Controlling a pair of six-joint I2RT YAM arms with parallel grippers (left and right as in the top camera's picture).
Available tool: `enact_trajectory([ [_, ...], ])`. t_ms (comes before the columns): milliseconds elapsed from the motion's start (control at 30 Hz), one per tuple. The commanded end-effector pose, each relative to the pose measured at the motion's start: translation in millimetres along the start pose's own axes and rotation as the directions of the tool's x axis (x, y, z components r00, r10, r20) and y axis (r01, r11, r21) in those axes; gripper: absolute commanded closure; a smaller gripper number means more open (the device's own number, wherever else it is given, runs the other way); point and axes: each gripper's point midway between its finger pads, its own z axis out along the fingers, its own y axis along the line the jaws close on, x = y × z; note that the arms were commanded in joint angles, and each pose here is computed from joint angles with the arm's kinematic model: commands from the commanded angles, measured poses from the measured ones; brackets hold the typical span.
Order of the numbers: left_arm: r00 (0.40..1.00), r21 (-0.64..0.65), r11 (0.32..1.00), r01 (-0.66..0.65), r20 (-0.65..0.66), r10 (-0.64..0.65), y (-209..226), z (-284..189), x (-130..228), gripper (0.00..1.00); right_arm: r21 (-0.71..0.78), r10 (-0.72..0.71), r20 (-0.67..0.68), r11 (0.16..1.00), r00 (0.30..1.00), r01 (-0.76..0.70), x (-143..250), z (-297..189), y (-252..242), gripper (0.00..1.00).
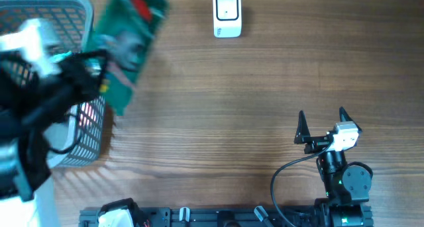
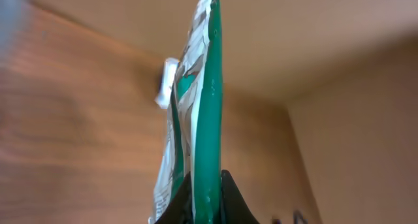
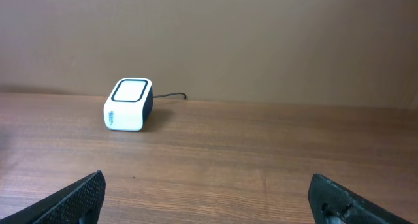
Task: Scan the item barcode
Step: 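Lift the green 3M pack out and place it on the table, then reach the left gripper into the basket and grasp the green-capped jar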
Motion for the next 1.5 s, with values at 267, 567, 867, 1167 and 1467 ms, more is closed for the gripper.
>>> enact_trajectory([
  [267,0.655,0.276,0.956,-0.097,-0.705,0.27,1,193,228,0.96,-0.016,-0.012,0.006,1.0,1.0,0.012,-1,0,3,0.0],
  [567,0.648,0.088,0.969,-0.229,-0.729,0.219,45,225,223,0.0,-0.015,-0.012,0.006,1.0,1.0,0.012,-1,0,3,0.0],
  [867,0.983,-0.573,0.819,0.018,0.16,0.09,78,42,-40,0.0,-0.016,-0.012,0.006,1.0,1.0,0.012,-1,0,3,0.01],
  [1167,0.623,-0.61,0.162,0.775,0.696,-0.358,278,-80,-29,0.0,-0.015,-0.012,0.006,1.0,1.0,0.013,-1,0,3,0.0],
  [1467,0.586,-0.785,-0.139,0.604,0.555,-0.59,399,-5,47,0.0,-0.015,-0.012,0.006,1.0,1.0,0.013,-1,0,3,0.0],
])
